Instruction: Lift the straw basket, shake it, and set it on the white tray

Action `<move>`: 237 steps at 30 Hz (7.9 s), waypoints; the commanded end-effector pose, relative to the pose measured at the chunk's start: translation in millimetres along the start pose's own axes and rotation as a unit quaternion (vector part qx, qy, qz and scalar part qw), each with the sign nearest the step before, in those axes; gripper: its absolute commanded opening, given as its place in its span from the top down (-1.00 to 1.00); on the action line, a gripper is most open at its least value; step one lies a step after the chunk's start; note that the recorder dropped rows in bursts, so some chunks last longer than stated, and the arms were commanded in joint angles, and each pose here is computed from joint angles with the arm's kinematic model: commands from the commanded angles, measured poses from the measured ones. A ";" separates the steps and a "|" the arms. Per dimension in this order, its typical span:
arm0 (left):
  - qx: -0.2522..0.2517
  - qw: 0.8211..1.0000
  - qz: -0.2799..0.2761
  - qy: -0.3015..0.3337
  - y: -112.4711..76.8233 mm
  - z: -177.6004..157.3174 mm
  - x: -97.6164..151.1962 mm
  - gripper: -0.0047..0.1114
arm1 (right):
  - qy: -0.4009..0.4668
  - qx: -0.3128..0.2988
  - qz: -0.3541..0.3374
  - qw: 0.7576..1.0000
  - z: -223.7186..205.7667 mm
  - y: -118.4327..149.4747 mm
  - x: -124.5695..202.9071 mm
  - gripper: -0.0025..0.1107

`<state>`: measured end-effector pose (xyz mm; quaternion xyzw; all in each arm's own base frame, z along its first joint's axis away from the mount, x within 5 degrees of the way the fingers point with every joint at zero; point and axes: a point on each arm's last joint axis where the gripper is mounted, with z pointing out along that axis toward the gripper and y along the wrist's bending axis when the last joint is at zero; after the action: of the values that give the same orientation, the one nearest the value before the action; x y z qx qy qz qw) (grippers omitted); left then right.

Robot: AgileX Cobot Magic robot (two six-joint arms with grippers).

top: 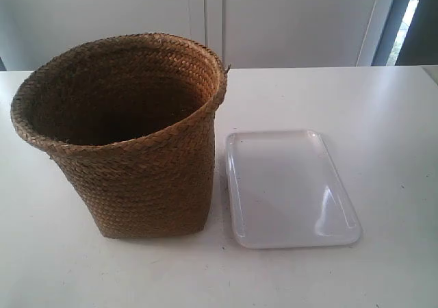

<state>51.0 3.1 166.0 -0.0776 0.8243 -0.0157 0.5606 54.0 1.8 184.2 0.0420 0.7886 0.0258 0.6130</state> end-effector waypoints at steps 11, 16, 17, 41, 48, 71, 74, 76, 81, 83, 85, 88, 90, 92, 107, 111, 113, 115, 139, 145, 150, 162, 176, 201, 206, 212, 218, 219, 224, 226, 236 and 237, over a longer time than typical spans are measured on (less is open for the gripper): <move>-0.003 1.000 0.000 -0.001 0.5 0.4 0.9 0.92 | -0.001 -0.001 0.002 1.000 0.1 0.1 1.3 0.96; -0.003 1.000 0.000 -0.001 0.5 0.4 0.9 0.92 | -0.001 -0.001 0.002 1.000 0.1 0.1 1.3 0.96; -0.003 1.000 0.000 -0.001 0.5 0.4 0.9 0.92 | -0.001 -0.001 0.002 1.000 0.1 0.1 1.3 0.96; -0.046 0.970 0.227 -0.073 5.1 -0.9 -13.8 0.92 | -0.044 0.027 -0.152 0.987 -0.4 -3.7 -7.2 0.96; -0.029 0.947 0.224 -0.228 -4.3 -9.2 -39.5 0.92 | -0.209 0.029 -0.048 0.976 -8.0 -3.5 -35.9 0.96; 0.050 0.931 0.058 -0.358 -12.3 -23.2 -59.0 0.92 | -0.379 0.012 0.014 0.925 -26.0 -3.2 -62.4 0.96; 0.059 0.932 0.036 -0.356 -12.3 -23.2 -59.0 0.92 | -0.408 0.000 0.039 0.912 -30.2 -3.1 -66.4 0.96; 0.065 0.932 0.020 -0.355 -12.3 -23.2 -59.0 0.92 | -0.413 -0.005 0.051 0.909 -31.0 -3.1 -67.1 0.96; 0.105 0.927 -0.099 -0.345 -11.5 -23.2 -59.1 0.92 | -0.412 -0.044 0.136 0.900 -31.1 -3.1 -67.2 0.96; 0.119 0.922 -0.138 -0.341 -11.5 -23.3 -59.2 0.92 | -0.410 -0.063 0.176 0.893 -31.1 -3.1 -67.2 0.96; 0.127 0.919 -0.157 -0.339 -11.5 -23.3 -59.2 0.92 | -0.408 -0.071 0.194 0.889 -31.1 -3.1 -67.2 0.96; 0.128 0.918 -0.165 -0.336 -11.4 -23.0 -58.9 0.92 | -0.412 -0.072 0.194 0.887 -31.7 -3.1 -67.7 0.96; 0.165 0.896 -0.227 -0.345 -12.6 -26.2 -62.0 0.92 | -0.413 -0.075 0.200 0.886 -31.9 -3.1 -67.8 0.96; 0.193 0.877 -0.248 -0.365 -14.3 -30.5 -65.8 0.92 | -0.406 -0.084 0.223 0.882 -31.1 -3.1 -67.2 0.96; 0.095 0.883 -0.219 -0.405 -4.3 -58.1 -109.1 0.92 | -0.436 -0.103 0.270 0.852 -48.2 -2.0 -106.4 0.96; 0.012 0.899 -0.116 -0.422 -3.7 -71.0 -155.1 0.92 | -0.454 -0.034 0.166 0.875 -51.8 -1.1 -154.3 0.96; -0.015 0.909 -0.085 -0.407 -5.0 -65.6 -178.5 0.92 | -0.448 -0.026 0.187 0.874 -44.4 -2.1 -180.9 0.96; -0.027 0.923 -0.071 -0.376 -7.3 -46.9 -200.3 0.92 | -0.432 -0.019 0.192 0.881 -25.8 -1.8 -207.4 0.96; 0.172 0.958 0.060 0.221 -66.3 119.7 -300.5 0.80 | 0.292 -0.186 -0.035 0.938 174.8 68.0 -281.3 0.96; 0.176 0.949 0.058 0.256 -65.8 130.2 -291.7 -0.26 | 0.320 -0.273 -0.065 0.905 198.3 124.1 -255.1 0.91; 0.182 0.933 0.054 0.305 -65.4 141.7 -280.2 -0.35 | 0.359 -0.303 -0.031 0.882 212.5 139.1 -238.2 0.13; 0.183 0.924 0.054 0.333 -63.9 162.2 -269.1 -0.35 | 0.372 -0.328 0.032 0.868 235.6 151.5 -222.9 -0.45; 0.206 0.911 0.009 0.357 -68.4 193.9 -253.2 -0.34 | 0.370 -0.315 0.036 0.873 271.7 177.8 -188.0 -0.43; 0.328 0.877 -0.008 0.350 -88.9 209.3 -244.3 0.92 | 0.348 -0.301 0.026 0.887 274.9 175.5 -190.8 0.96; 0.332 0.899 0.018 0.285 -103.2 186.2 -264.6 0.92 | 0.307 -0.270 0.004 0.913 255.5 165.7 -217.3 0.96; 0.355 0.910 0.075 0.200 -137.1 144.3 -285.4 0.92 | 0.263 -0.259 -0.020 0.929 220.0 155.0 -246.1 0.96; 0.348 0.915 0.141 0.149 -160.5 117.9 -278.9 0.92 | 0.237 -0.268 -0.027 0.934 177.2 148.6 -252.0 0.96; 0.348 0.916 0.142 0.140 -162.2 114.6 -277.2 0.92 | 0.233 -0.268 -0.032 0.934 170.2 147.9 -250.4 0.96; 0.356 0.918 0.145 0.101 -168.3 88.3 -261.5 0.92 | 0.202 -0.265 -0.031 0.942 140.0 139.2 -240.0 0.96; 0.367 0.913 0.149 0.093 -168.5 71.9 -257.1 0.92 | 0.202 -0.275 -0.022 0.940 123.0 136.9 -234.1 0.96; 0.339 0.927 0.160 -0.002 -156.3 45.9 -242.9 0.92 | 0.125 -0.278 0.022 0.952 85.5 124.1 -209.2 0.96; 0.329 0.932 0.149 -0.013 -156.2 51.3 -241.7 0.92 | 0.113 -0.270 0.022 0.956 90.7 123.5 -206.1 0.96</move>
<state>199.5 -113.1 381.0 0.2594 0.7997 -0.2072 0.5002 190.8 101.7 379.2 -0.1307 0.8293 0.2498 0.4825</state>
